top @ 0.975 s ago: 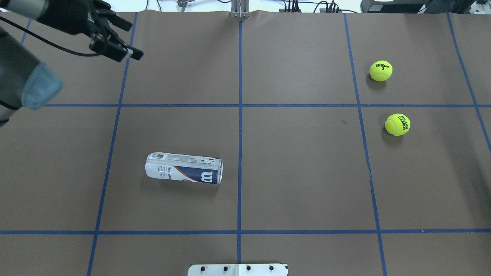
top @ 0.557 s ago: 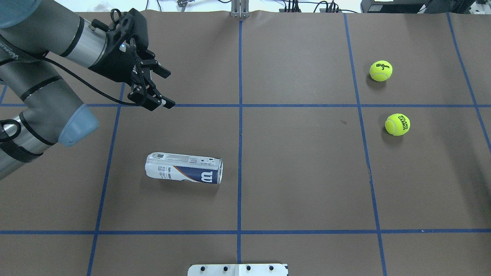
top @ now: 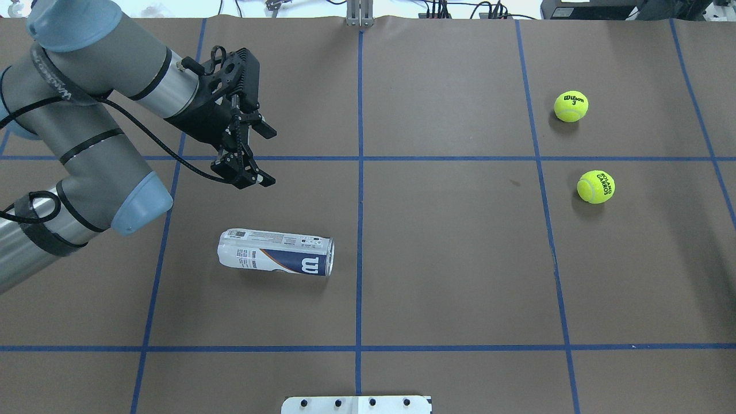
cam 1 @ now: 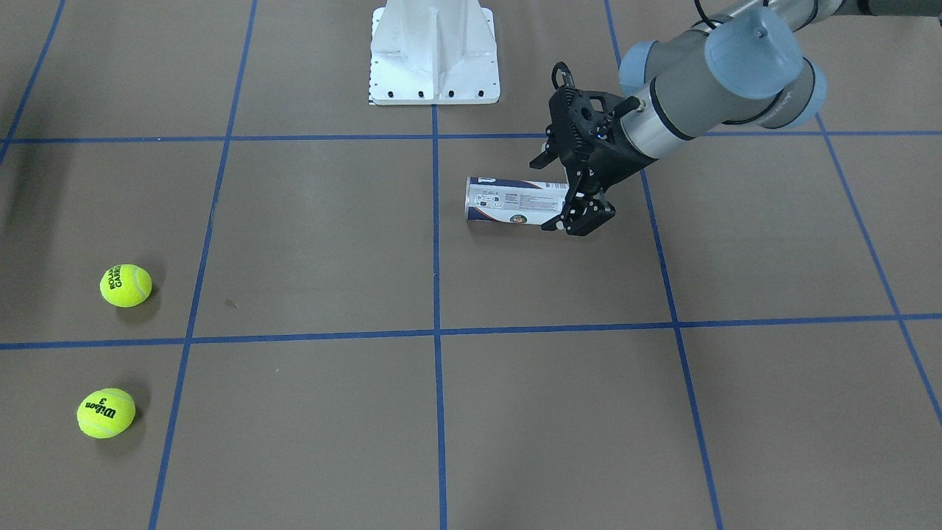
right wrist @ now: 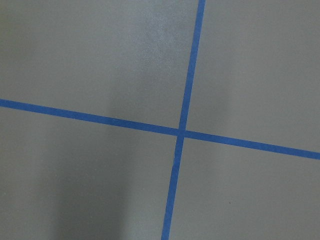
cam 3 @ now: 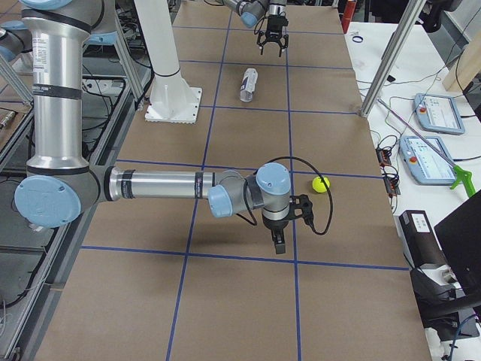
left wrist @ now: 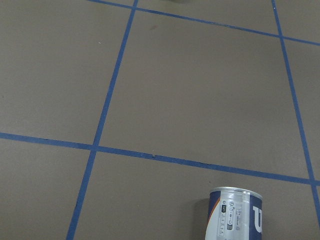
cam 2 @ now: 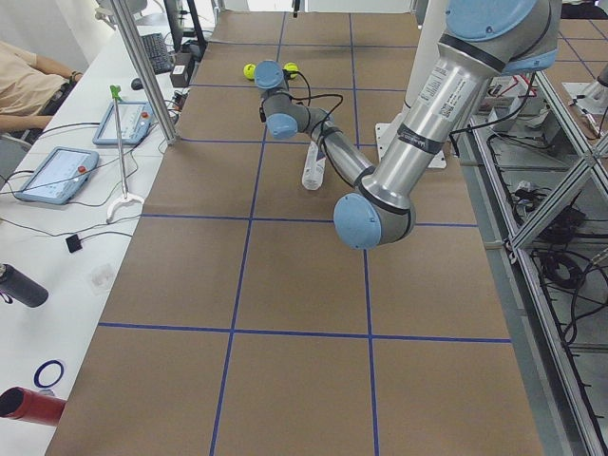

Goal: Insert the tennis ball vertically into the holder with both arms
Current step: 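Move the left gripper down toward the lying white tennis ball can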

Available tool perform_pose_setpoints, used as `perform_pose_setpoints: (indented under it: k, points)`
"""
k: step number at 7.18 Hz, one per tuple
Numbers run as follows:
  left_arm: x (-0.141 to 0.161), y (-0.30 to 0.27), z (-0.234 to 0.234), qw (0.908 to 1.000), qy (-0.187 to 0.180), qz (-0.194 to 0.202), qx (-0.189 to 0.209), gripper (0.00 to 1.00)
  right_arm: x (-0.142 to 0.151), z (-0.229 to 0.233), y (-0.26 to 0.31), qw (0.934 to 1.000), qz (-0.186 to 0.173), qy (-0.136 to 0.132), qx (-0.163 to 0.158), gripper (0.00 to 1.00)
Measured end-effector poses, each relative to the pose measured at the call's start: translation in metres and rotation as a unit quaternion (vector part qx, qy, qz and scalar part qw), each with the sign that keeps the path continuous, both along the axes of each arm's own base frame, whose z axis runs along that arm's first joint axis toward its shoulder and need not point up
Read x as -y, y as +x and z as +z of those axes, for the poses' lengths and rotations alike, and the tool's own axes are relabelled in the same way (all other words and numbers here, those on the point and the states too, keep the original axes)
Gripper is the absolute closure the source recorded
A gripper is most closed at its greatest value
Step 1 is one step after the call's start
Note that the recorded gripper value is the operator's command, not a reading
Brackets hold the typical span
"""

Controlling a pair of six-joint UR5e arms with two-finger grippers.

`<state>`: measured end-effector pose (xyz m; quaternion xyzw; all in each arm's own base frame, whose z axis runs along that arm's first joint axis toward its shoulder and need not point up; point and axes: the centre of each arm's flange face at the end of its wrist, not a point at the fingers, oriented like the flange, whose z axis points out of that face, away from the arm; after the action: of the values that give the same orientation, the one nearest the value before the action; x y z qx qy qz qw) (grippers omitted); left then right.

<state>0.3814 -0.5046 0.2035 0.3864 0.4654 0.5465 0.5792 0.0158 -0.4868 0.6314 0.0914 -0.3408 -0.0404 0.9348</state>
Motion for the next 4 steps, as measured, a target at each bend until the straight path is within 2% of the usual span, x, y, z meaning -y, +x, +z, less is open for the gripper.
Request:
perform_pose_setpoints:
  k: [2, 4]
  points:
    - [-0.013, 0.029, -0.002, 0.9993, 0.019, 0.001, 0.033, 0.0, 0.001, -0.001, 0.0, 1.0, 0.007, -0.005, 0.002, 0.0]
    - [-0.055, 0.069, -0.006, 0.9939, 0.043, -0.002, 0.101, 0.0, 0.001, -0.002, 0.0, 0.9999, 0.01, -0.007, 0.003, 0.0]
